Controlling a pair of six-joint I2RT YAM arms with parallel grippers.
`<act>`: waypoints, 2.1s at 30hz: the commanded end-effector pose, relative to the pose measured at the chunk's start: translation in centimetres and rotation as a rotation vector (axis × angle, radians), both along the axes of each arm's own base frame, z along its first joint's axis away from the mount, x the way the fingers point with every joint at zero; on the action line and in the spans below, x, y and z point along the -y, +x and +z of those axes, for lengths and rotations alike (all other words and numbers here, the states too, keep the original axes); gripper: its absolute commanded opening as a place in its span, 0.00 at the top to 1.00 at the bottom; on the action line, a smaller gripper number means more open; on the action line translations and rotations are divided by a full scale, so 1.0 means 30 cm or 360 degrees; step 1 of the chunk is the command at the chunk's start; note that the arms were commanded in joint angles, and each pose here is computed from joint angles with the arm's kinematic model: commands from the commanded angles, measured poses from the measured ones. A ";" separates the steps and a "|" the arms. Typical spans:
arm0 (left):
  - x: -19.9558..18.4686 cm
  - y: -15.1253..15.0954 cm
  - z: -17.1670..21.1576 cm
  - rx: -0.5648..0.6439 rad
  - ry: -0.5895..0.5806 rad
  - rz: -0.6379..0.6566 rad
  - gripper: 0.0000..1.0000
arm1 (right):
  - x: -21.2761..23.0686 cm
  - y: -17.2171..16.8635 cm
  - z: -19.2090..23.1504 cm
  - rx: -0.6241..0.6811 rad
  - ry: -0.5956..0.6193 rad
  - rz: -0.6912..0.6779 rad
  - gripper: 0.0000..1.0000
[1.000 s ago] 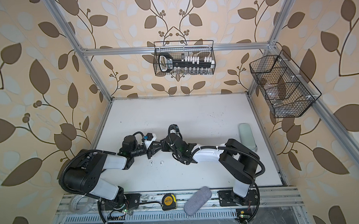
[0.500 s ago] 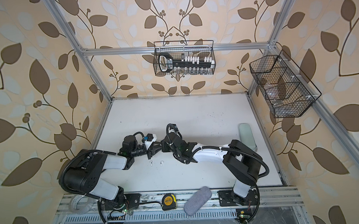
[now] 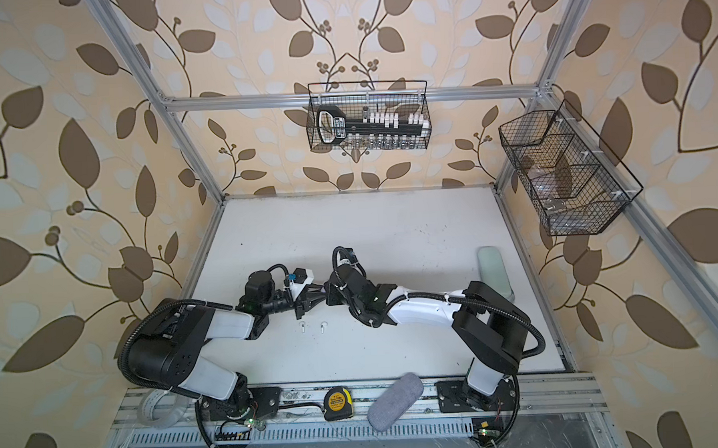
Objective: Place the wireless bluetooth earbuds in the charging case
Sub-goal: 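Press the earbud down into the case slot with the right gripper, then open the right gripper and lift it off the seated earbud, then push the open lid of the lavender case shut with the right gripper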
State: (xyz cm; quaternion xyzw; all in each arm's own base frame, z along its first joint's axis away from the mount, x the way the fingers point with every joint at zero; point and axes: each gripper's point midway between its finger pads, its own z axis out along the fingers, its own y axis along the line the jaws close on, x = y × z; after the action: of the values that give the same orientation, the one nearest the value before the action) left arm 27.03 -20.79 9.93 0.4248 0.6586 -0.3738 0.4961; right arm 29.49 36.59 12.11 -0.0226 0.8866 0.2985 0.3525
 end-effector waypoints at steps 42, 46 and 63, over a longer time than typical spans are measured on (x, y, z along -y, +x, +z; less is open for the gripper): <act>0.085 -0.160 -0.053 0.0410 0.0225 -0.0355 1.00 | 0.120 -0.005 -0.005 -0.0367 0.0021 0.0167 0.69; 0.087 -0.161 -0.054 0.0418 0.0232 -0.0355 1.00 | 0.096 -0.017 -0.024 -0.0393 0.0021 0.0200 0.69; 0.090 -0.170 -0.061 0.0433 0.0250 -0.0370 1.00 | 0.045 -0.066 -0.095 -0.0457 -0.0013 0.0267 0.69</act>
State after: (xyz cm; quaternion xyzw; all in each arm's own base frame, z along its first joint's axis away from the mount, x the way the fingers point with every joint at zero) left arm 22.34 -23.19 7.24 0.5704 0.5800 -0.3188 0.4865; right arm 27.66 34.27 9.06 -0.0480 0.9268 0.3143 0.1998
